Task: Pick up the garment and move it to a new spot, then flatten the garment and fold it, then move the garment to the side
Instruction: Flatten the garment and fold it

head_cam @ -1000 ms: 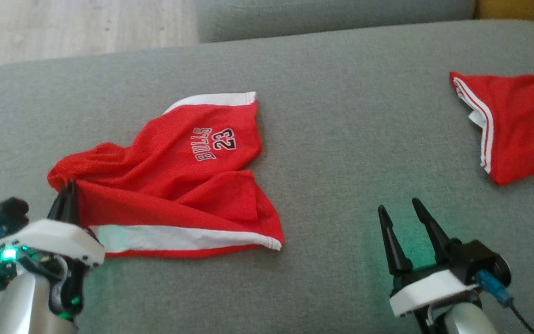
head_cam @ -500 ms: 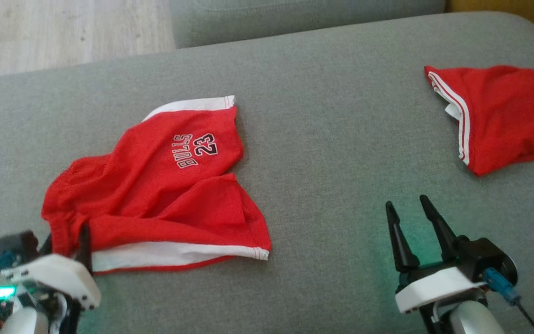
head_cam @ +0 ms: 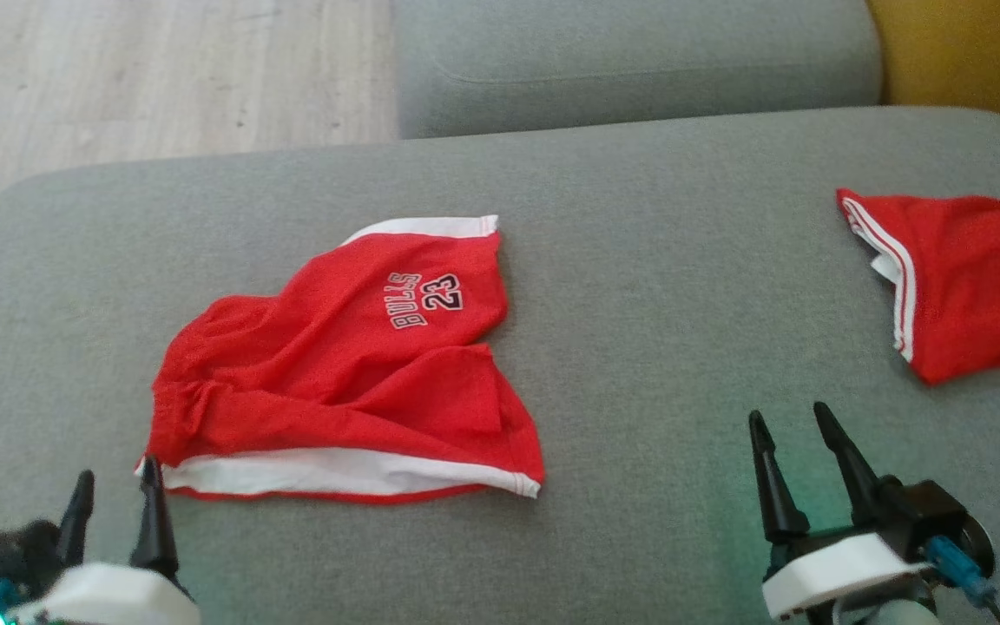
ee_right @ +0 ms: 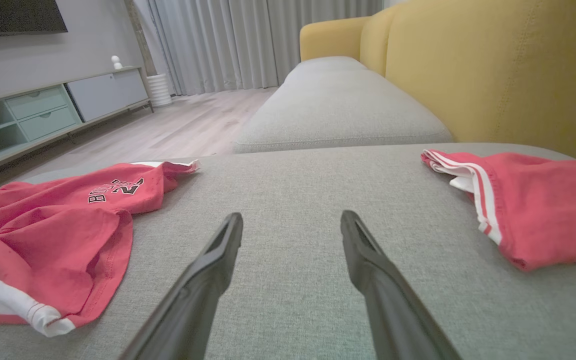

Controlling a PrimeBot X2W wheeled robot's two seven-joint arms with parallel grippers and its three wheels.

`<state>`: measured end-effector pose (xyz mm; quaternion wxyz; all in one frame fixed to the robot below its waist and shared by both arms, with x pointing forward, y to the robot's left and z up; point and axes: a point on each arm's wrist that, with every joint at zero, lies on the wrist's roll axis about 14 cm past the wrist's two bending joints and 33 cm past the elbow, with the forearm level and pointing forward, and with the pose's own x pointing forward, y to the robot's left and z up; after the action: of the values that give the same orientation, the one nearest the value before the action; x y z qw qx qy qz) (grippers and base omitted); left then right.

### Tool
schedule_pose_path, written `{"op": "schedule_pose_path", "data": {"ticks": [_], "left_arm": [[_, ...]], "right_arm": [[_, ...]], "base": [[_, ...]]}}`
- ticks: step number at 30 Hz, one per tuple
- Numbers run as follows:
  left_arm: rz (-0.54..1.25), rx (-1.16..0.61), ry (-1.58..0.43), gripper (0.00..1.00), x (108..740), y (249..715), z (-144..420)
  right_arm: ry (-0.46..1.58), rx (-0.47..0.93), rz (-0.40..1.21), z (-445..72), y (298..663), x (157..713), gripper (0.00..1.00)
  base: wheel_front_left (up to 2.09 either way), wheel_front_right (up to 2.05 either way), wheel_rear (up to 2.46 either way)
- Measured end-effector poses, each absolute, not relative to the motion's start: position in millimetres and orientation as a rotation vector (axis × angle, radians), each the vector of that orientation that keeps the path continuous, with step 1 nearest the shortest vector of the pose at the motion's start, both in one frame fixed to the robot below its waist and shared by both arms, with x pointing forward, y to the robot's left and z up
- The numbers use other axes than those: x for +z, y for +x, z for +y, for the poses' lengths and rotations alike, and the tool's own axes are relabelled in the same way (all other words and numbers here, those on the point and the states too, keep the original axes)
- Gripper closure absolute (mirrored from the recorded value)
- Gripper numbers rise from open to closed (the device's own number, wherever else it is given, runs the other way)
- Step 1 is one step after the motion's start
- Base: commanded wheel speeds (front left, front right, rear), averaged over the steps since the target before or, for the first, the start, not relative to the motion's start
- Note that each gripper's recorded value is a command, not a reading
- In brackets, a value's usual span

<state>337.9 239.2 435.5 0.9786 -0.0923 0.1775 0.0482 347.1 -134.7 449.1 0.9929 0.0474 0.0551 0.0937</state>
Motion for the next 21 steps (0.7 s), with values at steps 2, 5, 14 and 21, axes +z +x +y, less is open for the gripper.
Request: {"op": "schedule_pose_path", "data": {"ticks": [2, 5, 14, 21], "left_arm": [[0.307, 0.109, -0.196, 0.00, 442, 331, 239], [0.240, 0.105, -0.161, 0.00, 446, 319, 235], [0.117, 0.118, -0.140, 0.00, 445, 292, 220], [0.115, 0.143, -0.137, 0.00, 443, 276, 224]], "right_arm": [[0.095, 0.193, 0.106, -134, 347, 450, 0.00], [0.093, 0.183, 0.093, -137, 348, 454, 0.00], [0.076, 0.166, 0.062, -145, 347, 463, 0.00], [0.077, 0.184, 0.103, -140, 339, 451, 0.00]], "base": [[0.00, 0.00, 0.00], [0.00, 0.00, 0.00], [0.00, 0.00, 0.00], [0.00, 0.00, 0.00]]}}
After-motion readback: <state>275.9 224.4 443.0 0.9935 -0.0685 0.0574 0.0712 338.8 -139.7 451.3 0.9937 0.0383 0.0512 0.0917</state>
